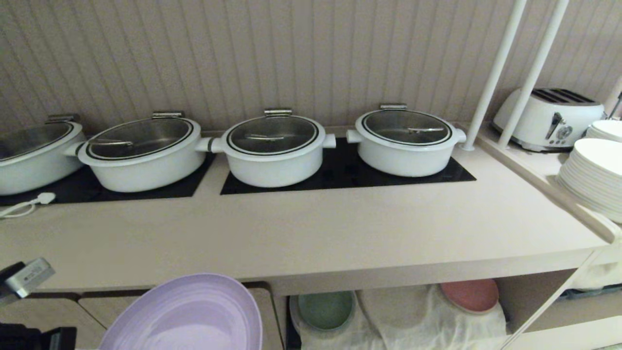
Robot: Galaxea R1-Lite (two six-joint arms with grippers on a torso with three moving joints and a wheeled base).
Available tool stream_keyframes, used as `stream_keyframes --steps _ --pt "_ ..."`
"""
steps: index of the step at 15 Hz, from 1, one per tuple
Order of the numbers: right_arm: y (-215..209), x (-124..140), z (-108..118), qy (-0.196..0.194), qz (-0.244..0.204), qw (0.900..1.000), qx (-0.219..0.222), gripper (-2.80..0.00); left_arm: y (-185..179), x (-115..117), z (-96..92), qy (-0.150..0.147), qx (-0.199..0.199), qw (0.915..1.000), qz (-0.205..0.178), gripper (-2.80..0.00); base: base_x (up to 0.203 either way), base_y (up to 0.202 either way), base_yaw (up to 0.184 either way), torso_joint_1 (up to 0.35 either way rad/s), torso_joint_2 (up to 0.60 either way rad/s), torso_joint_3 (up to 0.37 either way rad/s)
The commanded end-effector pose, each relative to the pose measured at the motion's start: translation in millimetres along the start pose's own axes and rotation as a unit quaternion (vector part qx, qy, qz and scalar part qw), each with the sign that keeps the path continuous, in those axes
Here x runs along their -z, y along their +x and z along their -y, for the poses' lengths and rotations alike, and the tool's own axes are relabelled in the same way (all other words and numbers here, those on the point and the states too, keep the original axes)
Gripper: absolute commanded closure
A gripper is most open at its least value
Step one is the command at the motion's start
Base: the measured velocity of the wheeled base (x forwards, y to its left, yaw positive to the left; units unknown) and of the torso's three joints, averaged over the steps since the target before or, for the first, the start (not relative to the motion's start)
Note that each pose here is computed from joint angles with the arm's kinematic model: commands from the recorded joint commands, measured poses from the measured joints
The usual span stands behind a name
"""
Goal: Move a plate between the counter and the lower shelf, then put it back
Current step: Put the plate in the cupboard
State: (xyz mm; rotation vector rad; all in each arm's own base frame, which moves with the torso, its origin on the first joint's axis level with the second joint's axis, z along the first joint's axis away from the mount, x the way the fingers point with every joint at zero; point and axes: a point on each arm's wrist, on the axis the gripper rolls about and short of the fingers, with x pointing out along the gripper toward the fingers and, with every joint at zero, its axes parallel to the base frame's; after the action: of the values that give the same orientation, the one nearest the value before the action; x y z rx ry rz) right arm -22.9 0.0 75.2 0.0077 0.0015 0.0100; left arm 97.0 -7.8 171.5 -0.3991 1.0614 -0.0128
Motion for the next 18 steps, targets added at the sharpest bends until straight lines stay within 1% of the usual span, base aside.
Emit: stream_keyframes --steps 1,15,17,18 --pt "0.1 0.0 0.0 0.000 -0.001 1.000 0.000 0.00 0.3 0.0 -0.1 -0.001 -0.001 1.0000 -0.002 0.00 0.000 0.000 0.000 0.000 0.00 0.000" --pt "0.1 0.0 0.0 0.000 -0.001 1.000 0.000 0.00 -0.9 0.5 0.2 0.000 0.002 1.0000 0.001 0.00 0.000 0.000 0.000 0.002 0.00 0.000" --pt "0.1 0.0 0.0 0.000 -0.001 1.000 0.000 0.00 -2.7 2.6 -0.3 0.000 0.002 1.0000 0.002 0.00 0.000 0.000 0.000 0.000 0.00 0.000" --pt "0.1 0.0 0.0 0.000 -0.001 1.000 -0.001 0.00 -4.3 5.2 -0.9 -0.001 0.001 1.0000 -0.004 0.00 0.000 0.000 0.000 0.000 0.00 0.000"
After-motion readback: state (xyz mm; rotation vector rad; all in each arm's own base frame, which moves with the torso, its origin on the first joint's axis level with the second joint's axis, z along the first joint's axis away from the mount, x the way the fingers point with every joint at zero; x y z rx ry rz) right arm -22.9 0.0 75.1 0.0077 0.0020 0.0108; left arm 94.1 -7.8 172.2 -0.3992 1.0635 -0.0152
